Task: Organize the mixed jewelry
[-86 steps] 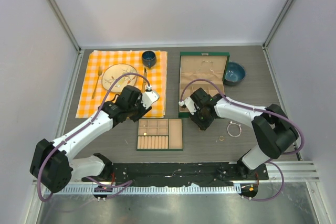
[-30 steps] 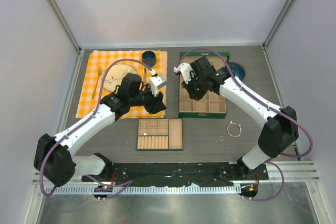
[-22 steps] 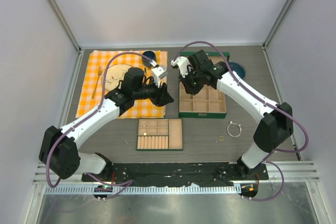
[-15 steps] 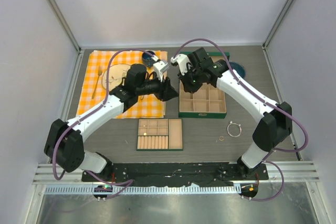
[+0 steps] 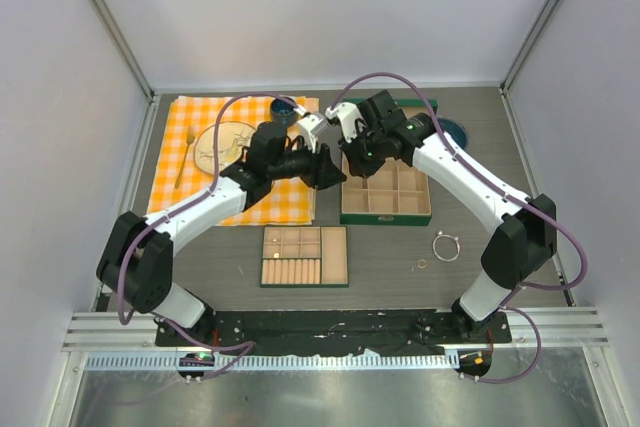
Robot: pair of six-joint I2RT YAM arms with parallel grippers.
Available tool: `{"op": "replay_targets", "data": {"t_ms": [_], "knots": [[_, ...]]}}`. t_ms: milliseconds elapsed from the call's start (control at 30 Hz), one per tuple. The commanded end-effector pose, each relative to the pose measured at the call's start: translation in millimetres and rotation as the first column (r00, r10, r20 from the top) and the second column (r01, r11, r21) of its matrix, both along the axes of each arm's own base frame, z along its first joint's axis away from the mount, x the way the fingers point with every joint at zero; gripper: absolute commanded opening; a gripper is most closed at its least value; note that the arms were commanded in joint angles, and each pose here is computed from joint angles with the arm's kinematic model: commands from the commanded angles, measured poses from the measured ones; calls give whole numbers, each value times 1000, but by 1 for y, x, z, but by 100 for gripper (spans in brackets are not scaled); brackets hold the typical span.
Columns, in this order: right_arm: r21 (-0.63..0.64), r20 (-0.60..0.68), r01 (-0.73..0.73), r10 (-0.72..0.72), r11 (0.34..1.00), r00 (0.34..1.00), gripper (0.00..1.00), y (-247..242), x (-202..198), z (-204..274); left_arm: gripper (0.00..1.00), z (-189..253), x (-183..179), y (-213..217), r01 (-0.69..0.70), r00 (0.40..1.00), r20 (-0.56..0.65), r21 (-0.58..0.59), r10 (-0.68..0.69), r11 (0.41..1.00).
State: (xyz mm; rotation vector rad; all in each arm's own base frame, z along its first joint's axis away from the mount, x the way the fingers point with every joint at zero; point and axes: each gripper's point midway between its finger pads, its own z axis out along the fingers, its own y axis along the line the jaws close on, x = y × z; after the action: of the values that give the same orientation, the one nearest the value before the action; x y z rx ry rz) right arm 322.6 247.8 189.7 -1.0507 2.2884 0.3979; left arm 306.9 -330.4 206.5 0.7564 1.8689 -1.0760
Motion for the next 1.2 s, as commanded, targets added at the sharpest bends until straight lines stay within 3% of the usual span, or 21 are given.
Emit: {"op": "replay_targets", "data": {"t_ms": [0, 700, 1167], "knots": [[58, 35, 4, -6, 998, 999, 1, 7, 4, 21, 44, 25, 10, -12, 5, 998, 56, -64, -2, 998], [72, 33, 13, -15, 997, 999, 1, 9, 5, 23, 38, 10, 13, -23, 6, 1000, -1, -81, -6, 997], [89, 30, 77, -80, 993, 996, 1, -4, 14, 22, 40, 22, 3, -18, 5, 999, 41, -157, 2, 988]]}}
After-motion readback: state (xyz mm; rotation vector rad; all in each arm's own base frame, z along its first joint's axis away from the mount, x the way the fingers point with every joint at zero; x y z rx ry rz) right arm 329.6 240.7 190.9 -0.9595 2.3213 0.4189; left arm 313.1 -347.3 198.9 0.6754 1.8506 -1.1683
